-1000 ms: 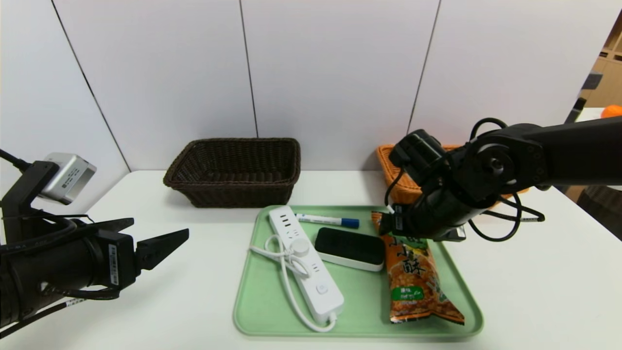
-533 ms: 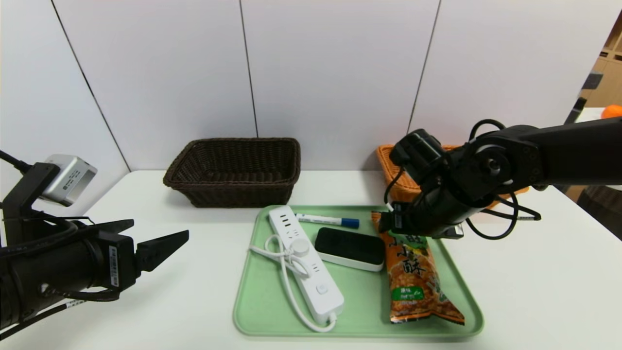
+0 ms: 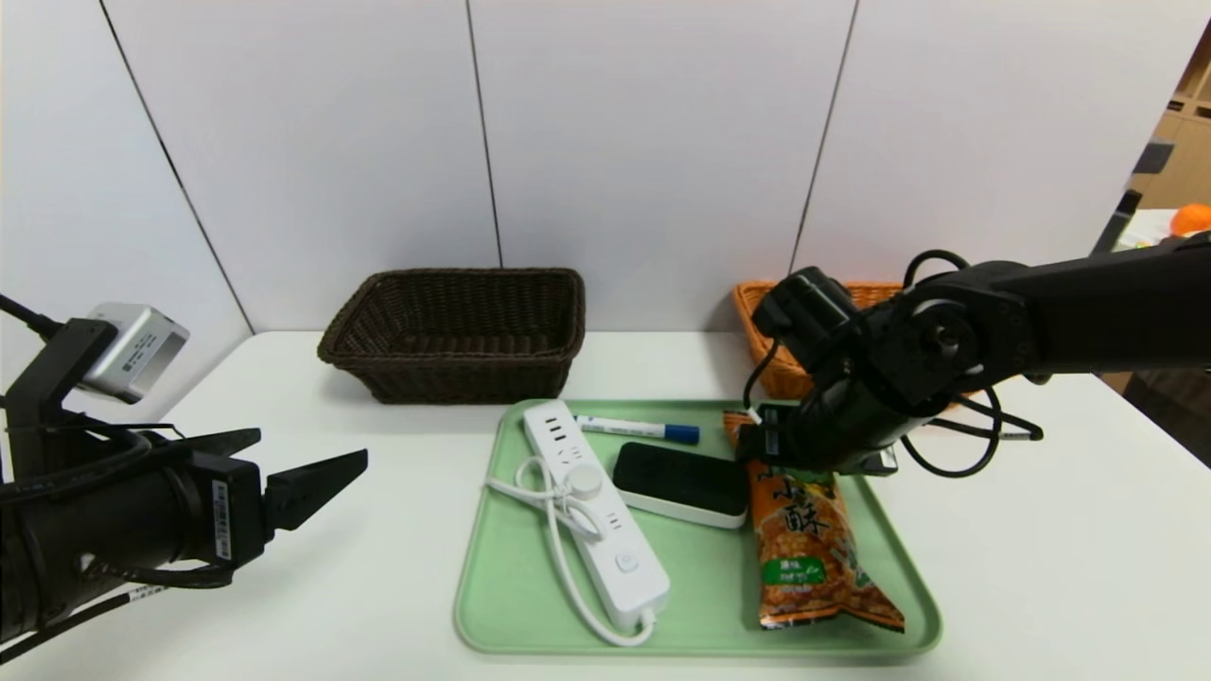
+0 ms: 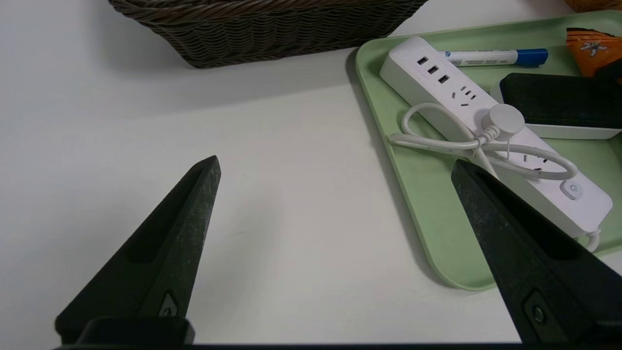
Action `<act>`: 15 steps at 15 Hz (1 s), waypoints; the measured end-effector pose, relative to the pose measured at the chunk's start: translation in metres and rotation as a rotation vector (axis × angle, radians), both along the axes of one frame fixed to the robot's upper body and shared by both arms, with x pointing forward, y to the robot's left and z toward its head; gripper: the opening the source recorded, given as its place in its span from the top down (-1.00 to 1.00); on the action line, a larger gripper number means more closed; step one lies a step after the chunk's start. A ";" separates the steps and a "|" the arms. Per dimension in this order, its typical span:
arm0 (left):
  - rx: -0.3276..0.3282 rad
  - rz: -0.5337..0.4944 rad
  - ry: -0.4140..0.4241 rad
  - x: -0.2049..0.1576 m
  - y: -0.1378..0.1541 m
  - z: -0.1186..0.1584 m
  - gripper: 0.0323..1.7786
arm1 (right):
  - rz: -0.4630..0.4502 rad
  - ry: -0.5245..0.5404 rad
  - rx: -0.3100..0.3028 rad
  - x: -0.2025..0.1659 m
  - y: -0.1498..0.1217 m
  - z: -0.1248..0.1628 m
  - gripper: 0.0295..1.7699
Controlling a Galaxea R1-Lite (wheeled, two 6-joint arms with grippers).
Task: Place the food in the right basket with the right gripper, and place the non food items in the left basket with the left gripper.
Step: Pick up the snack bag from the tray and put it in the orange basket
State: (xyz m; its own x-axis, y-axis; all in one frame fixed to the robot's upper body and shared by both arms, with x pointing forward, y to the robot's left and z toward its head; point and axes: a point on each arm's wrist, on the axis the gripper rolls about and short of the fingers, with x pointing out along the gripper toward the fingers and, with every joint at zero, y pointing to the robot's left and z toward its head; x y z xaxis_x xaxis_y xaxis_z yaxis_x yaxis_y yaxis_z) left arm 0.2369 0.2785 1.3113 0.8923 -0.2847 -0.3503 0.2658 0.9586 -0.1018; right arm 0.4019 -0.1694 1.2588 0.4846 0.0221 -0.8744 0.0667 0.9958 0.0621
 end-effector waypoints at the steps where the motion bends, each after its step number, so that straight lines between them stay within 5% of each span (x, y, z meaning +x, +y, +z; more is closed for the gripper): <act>1: 0.000 0.000 0.001 0.000 0.000 0.000 -0.90 | 0.001 -0.001 -0.001 0.000 0.000 -0.001 -0.93; 4: -0.003 0.001 0.002 -0.001 0.000 -0.001 -0.90 | 0.001 -0.002 -0.005 0.000 -0.001 -0.002 -0.93; 13: -0.005 0.002 0.003 0.000 0.000 -0.001 -0.90 | 0.006 -0.004 -0.008 0.000 0.000 -0.002 0.42; 15: -0.003 0.001 0.005 0.000 0.000 -0.001 -0.90 | 0.008 -0.008 -0.008 -0.001 0.000 0.000 0.42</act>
State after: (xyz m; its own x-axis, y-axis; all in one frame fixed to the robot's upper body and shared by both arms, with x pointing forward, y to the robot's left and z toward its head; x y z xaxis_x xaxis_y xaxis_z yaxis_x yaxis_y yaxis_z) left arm 0.2367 0.2785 1.3104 0.8910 -0.2850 -0.3535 0.2645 0.9585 -0.1061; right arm 0.4008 -0.1693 1.2587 0.4915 0.0194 -0.8707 0.0579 0.9968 0.0549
